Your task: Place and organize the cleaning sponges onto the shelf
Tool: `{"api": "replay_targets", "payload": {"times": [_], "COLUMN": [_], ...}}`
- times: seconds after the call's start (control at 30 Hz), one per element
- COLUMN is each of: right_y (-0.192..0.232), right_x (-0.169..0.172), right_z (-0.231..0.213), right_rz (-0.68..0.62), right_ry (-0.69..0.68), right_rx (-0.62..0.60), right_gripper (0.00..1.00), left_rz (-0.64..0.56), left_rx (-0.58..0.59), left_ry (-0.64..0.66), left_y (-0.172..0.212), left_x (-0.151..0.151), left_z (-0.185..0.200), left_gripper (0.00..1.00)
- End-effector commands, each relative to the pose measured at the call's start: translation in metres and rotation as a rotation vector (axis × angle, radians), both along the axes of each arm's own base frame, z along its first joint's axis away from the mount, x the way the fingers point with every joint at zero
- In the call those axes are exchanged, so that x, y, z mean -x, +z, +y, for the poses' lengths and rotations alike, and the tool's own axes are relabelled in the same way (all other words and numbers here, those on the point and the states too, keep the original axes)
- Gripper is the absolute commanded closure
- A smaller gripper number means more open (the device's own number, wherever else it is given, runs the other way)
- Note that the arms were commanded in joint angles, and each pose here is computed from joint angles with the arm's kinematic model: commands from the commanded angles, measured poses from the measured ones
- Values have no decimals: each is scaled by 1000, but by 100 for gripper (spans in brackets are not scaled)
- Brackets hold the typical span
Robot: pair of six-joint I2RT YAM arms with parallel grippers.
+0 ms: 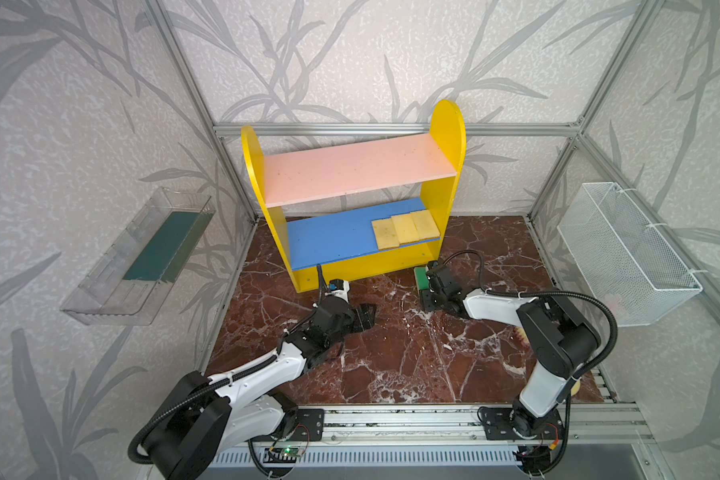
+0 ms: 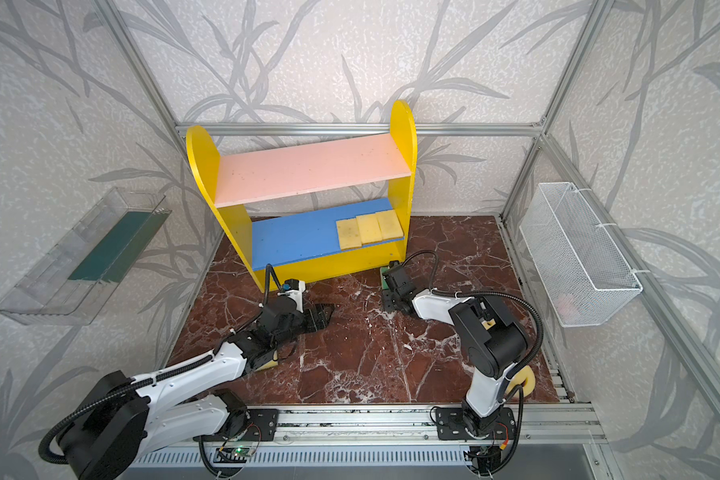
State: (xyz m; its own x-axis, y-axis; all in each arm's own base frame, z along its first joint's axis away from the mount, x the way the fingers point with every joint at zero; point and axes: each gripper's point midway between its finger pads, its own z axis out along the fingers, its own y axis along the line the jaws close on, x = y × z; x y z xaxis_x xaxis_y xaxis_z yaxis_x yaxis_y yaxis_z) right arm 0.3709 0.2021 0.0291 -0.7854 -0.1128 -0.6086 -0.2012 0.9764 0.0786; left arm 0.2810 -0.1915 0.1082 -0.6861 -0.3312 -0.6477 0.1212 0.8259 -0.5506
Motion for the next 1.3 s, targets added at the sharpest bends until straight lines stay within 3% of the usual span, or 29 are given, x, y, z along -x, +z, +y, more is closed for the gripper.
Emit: {"api": "replay_targets", "payload": {"times": [0.0,0.43,0.73,1.0,1.07,1.2,1.27], "right_y": [31,30,32,47,51,59,52], "right_x": [-17,-67,-88,-75,-66,-45,-32], "right_z": [13,25,21,18,16,13,11], "right_rz": [-108,-154,-185,-188,-181,-148,-111], "right_ry": [32,35,29,34,28,15,4], "right_rx": [-61,-45,-30,-62,-88,-152,-187], "right_gripper": [36,34,8,5,10,35,53], "left_rz": [-19,4,19,13,8,-6,-12], "left_rx": [-27,-44,-35,-26,-25,-25,-21], "left_ry": [22,18,14,12,14,17,19], "left_y": [3,-12,-18,-12,-10,-4,-1], "left_x": [-3,-16,-27,-24,-23,-18,-15], "left_z": [7,2,1,2,3,8,10], "left_gripper": [15,15,15,15,15,15,15]}}
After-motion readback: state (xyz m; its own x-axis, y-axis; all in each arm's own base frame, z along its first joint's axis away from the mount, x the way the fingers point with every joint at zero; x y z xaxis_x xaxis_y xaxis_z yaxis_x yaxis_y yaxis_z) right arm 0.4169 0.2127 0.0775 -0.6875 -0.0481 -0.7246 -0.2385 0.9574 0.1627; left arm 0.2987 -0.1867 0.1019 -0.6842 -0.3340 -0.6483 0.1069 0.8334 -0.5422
